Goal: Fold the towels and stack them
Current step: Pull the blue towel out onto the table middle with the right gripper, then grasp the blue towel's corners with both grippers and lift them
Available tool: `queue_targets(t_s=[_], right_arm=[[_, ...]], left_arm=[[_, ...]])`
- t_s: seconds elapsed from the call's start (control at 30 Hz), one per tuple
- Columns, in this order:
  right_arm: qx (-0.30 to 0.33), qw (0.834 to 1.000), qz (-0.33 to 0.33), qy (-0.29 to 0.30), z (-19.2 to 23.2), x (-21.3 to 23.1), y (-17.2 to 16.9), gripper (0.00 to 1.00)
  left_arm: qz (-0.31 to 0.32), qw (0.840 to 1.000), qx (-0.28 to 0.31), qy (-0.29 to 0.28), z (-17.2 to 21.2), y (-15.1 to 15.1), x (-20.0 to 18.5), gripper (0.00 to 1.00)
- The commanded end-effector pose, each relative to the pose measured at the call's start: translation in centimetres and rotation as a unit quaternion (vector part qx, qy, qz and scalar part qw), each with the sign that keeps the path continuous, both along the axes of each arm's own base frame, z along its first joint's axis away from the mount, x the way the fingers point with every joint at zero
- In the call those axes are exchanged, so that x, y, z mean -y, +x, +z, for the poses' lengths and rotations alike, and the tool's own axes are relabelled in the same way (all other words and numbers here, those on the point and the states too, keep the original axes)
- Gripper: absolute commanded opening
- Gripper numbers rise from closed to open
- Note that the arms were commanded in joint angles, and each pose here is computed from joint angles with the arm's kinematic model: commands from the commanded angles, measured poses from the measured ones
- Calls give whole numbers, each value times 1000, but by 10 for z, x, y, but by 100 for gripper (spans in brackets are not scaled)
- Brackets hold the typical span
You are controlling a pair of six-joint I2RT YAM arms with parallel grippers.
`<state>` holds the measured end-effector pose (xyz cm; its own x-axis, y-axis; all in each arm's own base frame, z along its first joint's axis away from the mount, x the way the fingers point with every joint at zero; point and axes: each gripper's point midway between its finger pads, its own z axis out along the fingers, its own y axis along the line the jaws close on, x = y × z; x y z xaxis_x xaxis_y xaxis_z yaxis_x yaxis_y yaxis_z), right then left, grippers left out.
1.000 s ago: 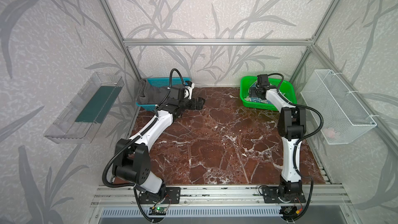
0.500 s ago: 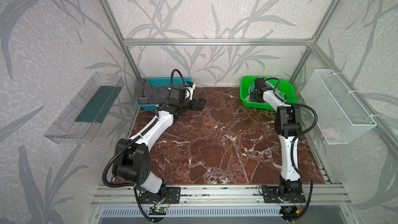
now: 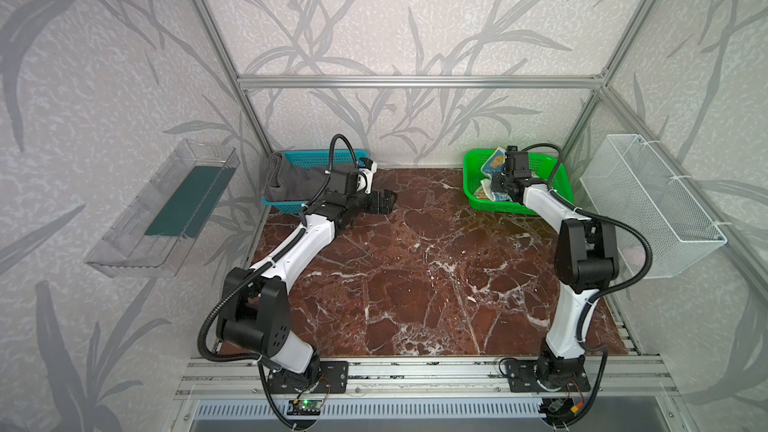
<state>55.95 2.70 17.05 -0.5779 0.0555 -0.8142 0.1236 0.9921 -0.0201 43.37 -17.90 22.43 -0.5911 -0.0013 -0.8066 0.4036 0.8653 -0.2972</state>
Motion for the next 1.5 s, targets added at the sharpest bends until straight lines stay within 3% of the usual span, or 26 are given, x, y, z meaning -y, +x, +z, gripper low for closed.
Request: queue_targets(t_s=[0.0,0.13,0.23,0.43,0.63,0.7,0.77,0.93,1.07,1.17,1.27,1.47], right_arm=[[97,995,21,-20,65,-14,-5,0],[152,986,58,-42,109,-35,-34,0],[191,972,121,-59,144,-66,-62,0],[225,926,300,-50,201,-141,-139,0],[205,857,469,58,220,-193,-222,0],[168,838,508,108,210,-204,-243,0],[115,829,527,149,188,-213,-255,0],[-15,869,443,219,93,-210,-243,0],[-99,898,321,286,19,-203,-227,0],[-145,904,244,319,-16,-199,-216,0],[-152,913,192,327,-34,-194,-200,0],[-164,922,107,334,-60,-180,-169,5]], left_arm=[[-5,1000,25,-14,17,-2,4,99],[-14,999,46,-20,29,-2,7,99],[-31,997,63,-25,40,-7,11,99],[-47,993,105,-33,64,-26,9,99],[-71,986,153,-10,79,-61,1,99],[-79,982,170,9,79,-75,-4,99],[-77,981,176,27,76,-85,-11,99],[-85,985,140,47,49,-105,-18,96],[-118,991,62,12,14,-125,-7,89],[-114,993,6,-41,-6,-136,1,84],[-106,991,-8,-85,-16,-143,12,84],[-128,987,-35,-86,-43,-155,44,84]])
